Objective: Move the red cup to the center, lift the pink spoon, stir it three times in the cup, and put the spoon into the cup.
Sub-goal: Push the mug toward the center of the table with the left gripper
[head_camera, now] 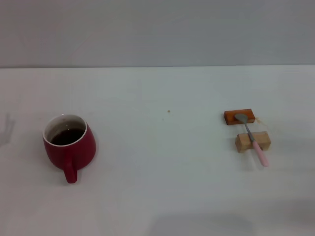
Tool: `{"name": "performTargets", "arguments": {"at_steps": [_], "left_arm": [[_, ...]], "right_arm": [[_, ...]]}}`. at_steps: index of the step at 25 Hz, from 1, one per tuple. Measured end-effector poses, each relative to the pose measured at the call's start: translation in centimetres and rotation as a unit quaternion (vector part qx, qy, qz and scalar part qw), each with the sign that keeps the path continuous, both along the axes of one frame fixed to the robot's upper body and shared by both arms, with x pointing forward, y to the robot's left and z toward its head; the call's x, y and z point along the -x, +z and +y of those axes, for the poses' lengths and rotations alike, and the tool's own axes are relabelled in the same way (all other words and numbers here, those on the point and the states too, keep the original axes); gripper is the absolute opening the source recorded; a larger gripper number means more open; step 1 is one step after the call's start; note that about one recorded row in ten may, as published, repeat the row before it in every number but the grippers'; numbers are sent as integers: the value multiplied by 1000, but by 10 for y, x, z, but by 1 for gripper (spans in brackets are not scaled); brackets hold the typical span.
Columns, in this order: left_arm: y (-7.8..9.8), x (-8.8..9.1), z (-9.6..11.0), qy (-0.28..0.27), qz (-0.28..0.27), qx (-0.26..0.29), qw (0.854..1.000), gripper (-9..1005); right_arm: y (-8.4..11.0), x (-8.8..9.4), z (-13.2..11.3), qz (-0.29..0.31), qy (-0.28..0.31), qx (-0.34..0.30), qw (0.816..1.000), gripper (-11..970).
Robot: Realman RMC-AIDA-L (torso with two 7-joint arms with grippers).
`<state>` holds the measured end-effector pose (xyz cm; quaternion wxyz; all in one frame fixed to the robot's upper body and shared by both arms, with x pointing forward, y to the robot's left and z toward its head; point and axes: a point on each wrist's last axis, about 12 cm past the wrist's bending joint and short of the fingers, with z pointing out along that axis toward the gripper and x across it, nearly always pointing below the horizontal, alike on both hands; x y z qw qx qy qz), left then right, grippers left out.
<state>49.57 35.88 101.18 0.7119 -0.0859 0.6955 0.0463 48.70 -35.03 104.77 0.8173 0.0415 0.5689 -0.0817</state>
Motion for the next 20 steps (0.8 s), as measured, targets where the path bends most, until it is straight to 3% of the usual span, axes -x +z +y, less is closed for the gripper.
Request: {"name": "performTargets", "arguments": {"at_steps": [20], "left_arm": [[0,-3,-1,-1,2,0,1000,811]], "right_arm": [[1,-1,2,-4,1,-4,1000,667]]}}
